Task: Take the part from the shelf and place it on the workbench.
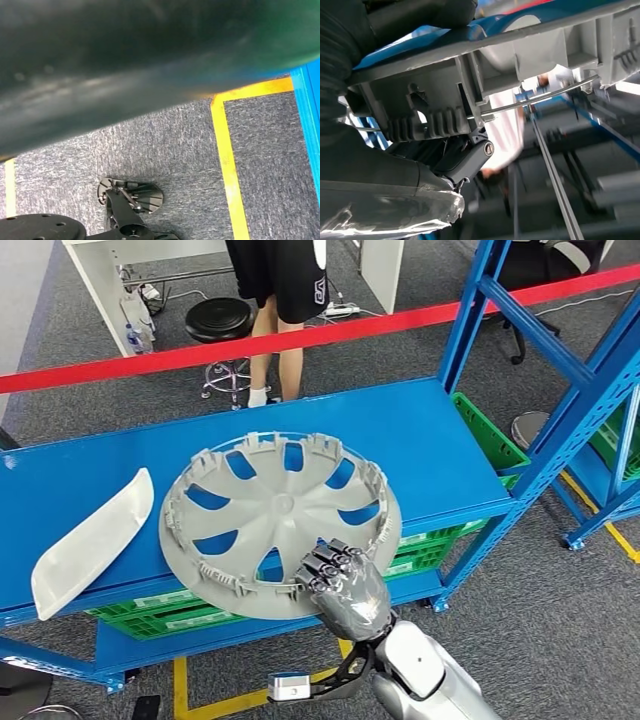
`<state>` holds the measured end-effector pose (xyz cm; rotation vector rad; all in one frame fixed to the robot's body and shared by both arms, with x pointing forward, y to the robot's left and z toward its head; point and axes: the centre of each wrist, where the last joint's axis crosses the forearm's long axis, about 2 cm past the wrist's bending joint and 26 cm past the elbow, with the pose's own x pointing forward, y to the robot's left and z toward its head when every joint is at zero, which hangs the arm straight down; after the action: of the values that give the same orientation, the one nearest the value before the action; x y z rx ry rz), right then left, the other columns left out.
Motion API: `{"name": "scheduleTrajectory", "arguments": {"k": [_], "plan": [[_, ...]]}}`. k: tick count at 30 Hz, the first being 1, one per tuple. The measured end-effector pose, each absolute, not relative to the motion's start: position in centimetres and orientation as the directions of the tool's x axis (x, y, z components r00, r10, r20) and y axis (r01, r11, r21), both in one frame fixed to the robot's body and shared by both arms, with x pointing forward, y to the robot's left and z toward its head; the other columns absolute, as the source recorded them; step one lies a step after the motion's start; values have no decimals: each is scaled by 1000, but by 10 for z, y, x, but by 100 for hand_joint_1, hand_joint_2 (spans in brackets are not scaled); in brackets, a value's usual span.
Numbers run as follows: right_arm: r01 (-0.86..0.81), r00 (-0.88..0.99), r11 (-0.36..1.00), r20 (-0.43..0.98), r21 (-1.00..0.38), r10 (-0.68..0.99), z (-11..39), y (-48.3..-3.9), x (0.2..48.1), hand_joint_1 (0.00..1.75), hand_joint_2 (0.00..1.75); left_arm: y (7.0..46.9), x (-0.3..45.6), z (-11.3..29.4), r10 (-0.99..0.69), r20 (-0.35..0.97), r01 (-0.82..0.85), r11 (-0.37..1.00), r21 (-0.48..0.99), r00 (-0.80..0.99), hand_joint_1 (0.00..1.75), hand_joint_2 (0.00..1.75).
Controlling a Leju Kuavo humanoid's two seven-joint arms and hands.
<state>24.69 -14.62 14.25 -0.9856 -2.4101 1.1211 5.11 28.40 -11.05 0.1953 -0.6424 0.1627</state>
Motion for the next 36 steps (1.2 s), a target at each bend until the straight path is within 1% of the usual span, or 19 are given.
{"name": "scheduleTrajectory", "arguments": {"k": [7, 22, 26, 30, 34, 36], "plan": [[500, -698, 483, -4, -719, 716, 156, -151, 243, 175, 175, 284, 51, -110, 84, 607, -204, 970, 132, 790, 0, 0], [510, -690, 485, -1, -710, 723, 158, -154, 241, 175, 175, 283, 51, -110, 83, 607, -204, 970, 132, 790, 0, 0], [519, -711, 498, -28, -694, 702, 161, -155, 238, 175, 175, 283, 50, -110, 78, 614, -207, 968, 143, 786, 0, 0], [550, -740, 548, -64, -630, 669, 174, -156, 232, 175, 175, 280, 49, -111, 81, 663, -216, 969, 124, 744, 0, 175], [584, -748, 599, -78, -549, 659, 188, -160, 227, 175, 175, 279, 47, -111, 97, 670, -218, 971, 99, 736, 0, 175], [591, -744, 623, -48, -513, 666, 192, -162, 224, 175, 175, 278, 47, -111, 103, 675, -219, 972, 89, 730, 0, 175]]}}
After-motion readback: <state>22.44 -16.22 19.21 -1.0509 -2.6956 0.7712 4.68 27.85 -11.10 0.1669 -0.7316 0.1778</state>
